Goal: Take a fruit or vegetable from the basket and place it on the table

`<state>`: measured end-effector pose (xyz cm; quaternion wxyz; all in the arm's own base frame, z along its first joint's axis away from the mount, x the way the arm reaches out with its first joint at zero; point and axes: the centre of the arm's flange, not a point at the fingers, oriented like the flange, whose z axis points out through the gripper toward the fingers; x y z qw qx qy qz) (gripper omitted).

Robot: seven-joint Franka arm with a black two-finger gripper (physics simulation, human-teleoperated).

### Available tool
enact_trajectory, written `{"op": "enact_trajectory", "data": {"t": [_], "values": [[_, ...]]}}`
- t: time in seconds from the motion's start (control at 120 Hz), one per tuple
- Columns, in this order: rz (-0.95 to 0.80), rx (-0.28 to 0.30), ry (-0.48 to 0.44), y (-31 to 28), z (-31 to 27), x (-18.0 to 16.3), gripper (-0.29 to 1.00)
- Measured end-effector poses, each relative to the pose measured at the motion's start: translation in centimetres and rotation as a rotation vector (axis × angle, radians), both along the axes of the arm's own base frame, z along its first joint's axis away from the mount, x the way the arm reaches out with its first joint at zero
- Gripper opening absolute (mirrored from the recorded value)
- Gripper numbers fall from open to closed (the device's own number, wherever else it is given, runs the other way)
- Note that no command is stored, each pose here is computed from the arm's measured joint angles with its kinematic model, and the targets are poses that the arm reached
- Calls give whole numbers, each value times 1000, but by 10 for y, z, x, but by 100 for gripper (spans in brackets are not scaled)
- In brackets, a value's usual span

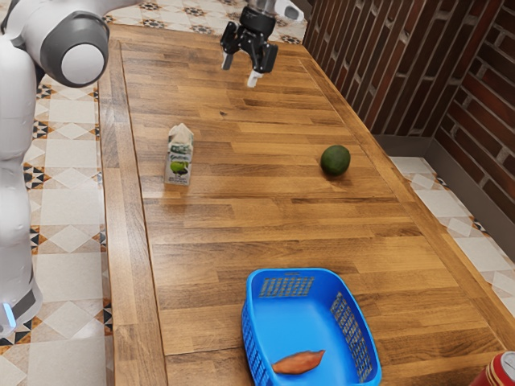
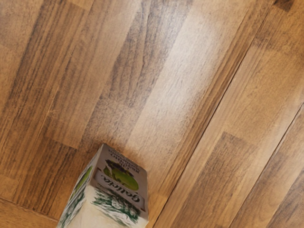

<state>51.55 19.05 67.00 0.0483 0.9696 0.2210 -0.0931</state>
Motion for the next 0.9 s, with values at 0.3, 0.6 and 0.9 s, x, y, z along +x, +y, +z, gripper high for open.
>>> {"op": "enact_trajectory", "data": {"t": [0.3, 0.6, 0.9], "values": [[33, 117, -313, -13, 108, -34, 70], [-447, 163, -202, -272, -36, 136, 70], [-299, 151, -166, -403, -82, 115, 70]]}}
